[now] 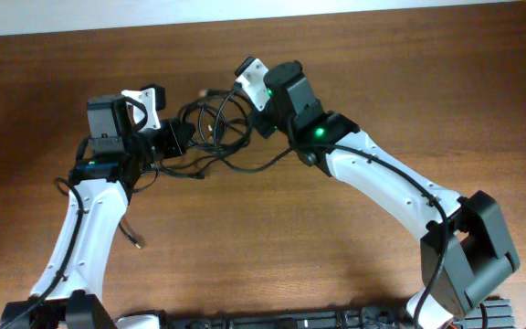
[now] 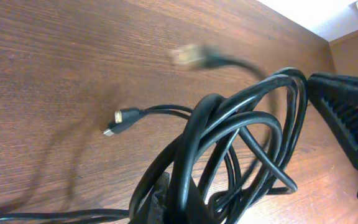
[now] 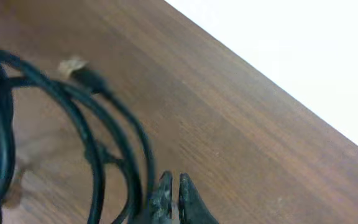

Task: Untangle cables

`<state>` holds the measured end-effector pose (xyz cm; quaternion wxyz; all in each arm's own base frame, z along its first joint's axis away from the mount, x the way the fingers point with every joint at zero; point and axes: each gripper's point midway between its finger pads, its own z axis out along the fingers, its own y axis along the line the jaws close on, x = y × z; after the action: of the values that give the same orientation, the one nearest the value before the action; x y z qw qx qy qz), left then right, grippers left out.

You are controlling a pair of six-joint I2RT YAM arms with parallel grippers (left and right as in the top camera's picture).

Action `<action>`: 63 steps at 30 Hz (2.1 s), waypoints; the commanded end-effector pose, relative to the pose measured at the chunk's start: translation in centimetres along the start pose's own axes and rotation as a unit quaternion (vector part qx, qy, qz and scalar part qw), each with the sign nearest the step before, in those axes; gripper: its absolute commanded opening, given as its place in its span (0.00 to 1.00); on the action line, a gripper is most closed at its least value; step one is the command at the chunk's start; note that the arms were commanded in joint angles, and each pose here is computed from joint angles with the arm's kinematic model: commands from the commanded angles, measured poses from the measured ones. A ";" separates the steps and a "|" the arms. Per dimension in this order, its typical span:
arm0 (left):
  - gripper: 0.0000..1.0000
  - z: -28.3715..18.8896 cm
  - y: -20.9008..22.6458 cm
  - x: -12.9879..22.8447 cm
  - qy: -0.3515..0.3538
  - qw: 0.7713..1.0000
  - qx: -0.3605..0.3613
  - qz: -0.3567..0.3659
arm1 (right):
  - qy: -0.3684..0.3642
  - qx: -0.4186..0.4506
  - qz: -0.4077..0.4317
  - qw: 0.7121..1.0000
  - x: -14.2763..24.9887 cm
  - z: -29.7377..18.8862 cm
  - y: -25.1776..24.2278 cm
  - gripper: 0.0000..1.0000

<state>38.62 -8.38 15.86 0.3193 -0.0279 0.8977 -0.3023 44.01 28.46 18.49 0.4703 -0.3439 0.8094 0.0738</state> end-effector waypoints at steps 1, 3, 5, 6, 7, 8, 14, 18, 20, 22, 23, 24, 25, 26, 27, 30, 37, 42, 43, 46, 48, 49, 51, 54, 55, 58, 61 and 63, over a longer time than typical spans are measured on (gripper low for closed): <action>0.00 -0.2 -0.3 -0.5 -0.005 1.000 0.007 -0.001 | -0.001 0.052 0.088 0.995 0.0 -0.2 -3.2 0.04; 0.00 -0.2 -0.3 -0.5 -0.005 1.000 0.007 -0.001 | 0.024 0.030 0.173 0.984 1.9 -0.2 -4.1 0.04; 0.00 -0.2 -0.4 -0.6 -0.008 1.000 0.011 0.001 | 0.045 -0.083 0.187 0.978 2.6 -0.4 -0.6 0.15; 0.00 -0.2 -1.0 -0.8 -0.008 1.000 0.029 0.005 | 0.047 -0.103 0.208 0.972 2.5 -0.5 0.1 0.18; 0.00 -0.5 -3.3 -1.5 -0.018 0.995 0.090 0.026 | 0.049 -0.155 0.250 0.954 2.0 -0.7 1.9 0.19; 0.00 -1.0 -5.1 -2.3 -0.033 0.989 0.137 0.051 | 0.042 -0.210 0.251 0.944 1.3 -1.2 3.6 0.19; 0.00 -2.8 -5.1 -7.1 -0.099 0.977 0.166 -0.087 | 0.123 -0.295 0.250 0.914 4.3 -1.5 10.0 0.19; 0.00 -5.9 1.6 -9.7 -0.157 0.961 0.112 -0.199 | 0.204 -0.203 0.279 0.916 9.3 -1.3 5.9 0.13; 0.00 -5.3 3.3 -7.2 -0.113 0.957 0.083 -0.253 | 0.207 -0.175 0.317 0.909 10.5 -1.6 2.0 0.31; 0.11 -2.9 2.5 -3.4 -0.050 0.973 0.040 -0.222 | 0.170 -0.243 0.340 0.892 8.5 -2.4 2.0 0.41; 0.52 -1.8 2.4 -1.9 -0.030 0.978 0.003 -0.205 | 0.156 -0.272 0.342 0.886 7.7 -2.8 2.5 0.43; 0.91 -0.9 2.5 -0.8 -0.019 0.982 -0.033 -0.187 | 0.157 -0.274 0.342 0.885 7.6 -2.8 2.6 0.43; 0.99 -0.2 2.4 0.3 -0.008 0.982 -0.069 -0.175 | 0.157 -0.273 0.342 0.885 7.6 -2.8 2.5 0.45; 0.99 0.1 2.2 0.5 -0.008 0.983 -0.077 -0.169 | 0.156 -0.273 0.342 0.885 7.6 -2.8 2.5 0.49; 0.99 0.2 2.1 0.5 -0.009 0.983 -0.082 -0.165 | 0.156 -0.273 0.342 0.885 7.6 -2.8 2.5 0.53; 0.99 0.1 2.7 0.4 -0.016 0.982 -0.100 -0.163 | 0.158 -0.266 0.341 0.888 7.8 -2.7 2.4 0.95; 0.99 0.2 2.5 0.5 -0.017 0.976 -0.097 -0.194 | 0.158 -0.264 0.342 0.888 7.8 -2.6 2.3 0.98; 0.99 1.4 0.7 3.4 0.032 0.978 -0.101 -0.180 | 0.158 -0.264 0.341 0.888 7.8 -2.6 2.3 0.98; 0.99 1.6 0.2 3.7 0.037 0.979 -0.097 -0.175 | 0.158 -0.264 0.341 0.888 7.8 -2.6 2.3 0.98; 0.99 2.1 -0.4 4.2 0.038 0.981 -0.111 -0.155 | 0.158 -0.264 0.341 0.888 7.8 -2.6 2.3 0.99; 0.99 2.3 -0.4 4.3 0.035 0.981 -0.121 -0.148 | 0.158 -0.264 0.341 0.888 7.8 -2.6 2.3 0.98; 0.99 2.2 -0.4 4.5 0.038 0.980 -0.123 -0.150 | 0.158 -0.264 0.341 0.888 7.8 -2.6 2.3 0.99; 0.99 1.9 0.2 5.4 0.054 0.976 -0.141 -0.156 | 0.158 -0.264 0.341 0.888 7.8 -2.6 2.3 0.98; 0.99 1.6 1.2 5.7 0.052 0.972 -0.169 -0.156 | 0.158 -0.264 0.341 0.888 7.8 -2.6 2.3 0.98; 0.99 1.6 1.3 5.8 0.053 0.972 -0.170 -0.156 | 0.158 -0.264 0.342 0.888 7.8 -2.6 2.3 0.98; 0.99 1.5 1.3 6.1 0.058 0.970 -0.173 -0.158 | 0.158 -0.264 0.341 0.888 7.8 -2.6 2.3 0.98; 0.99 1.5 1.4 6.0 0.058 0.970 -0.173 -0.158 | 0.158 -0.264 0.341 0.888 7.8 -2.6 2.3 0.98; 0.99 1.5 1.3 6.0 0.056 0.971 -0.172 -0.158 | 0.149 -0.264 0.339 0.891 7.5 -2.5 2.1 0.98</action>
<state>34.97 -9.69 11.19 0.2078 -0.2012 0.9367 -0.1972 38.31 25.03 13.00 0.1733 -0.1587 0.8936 0.3824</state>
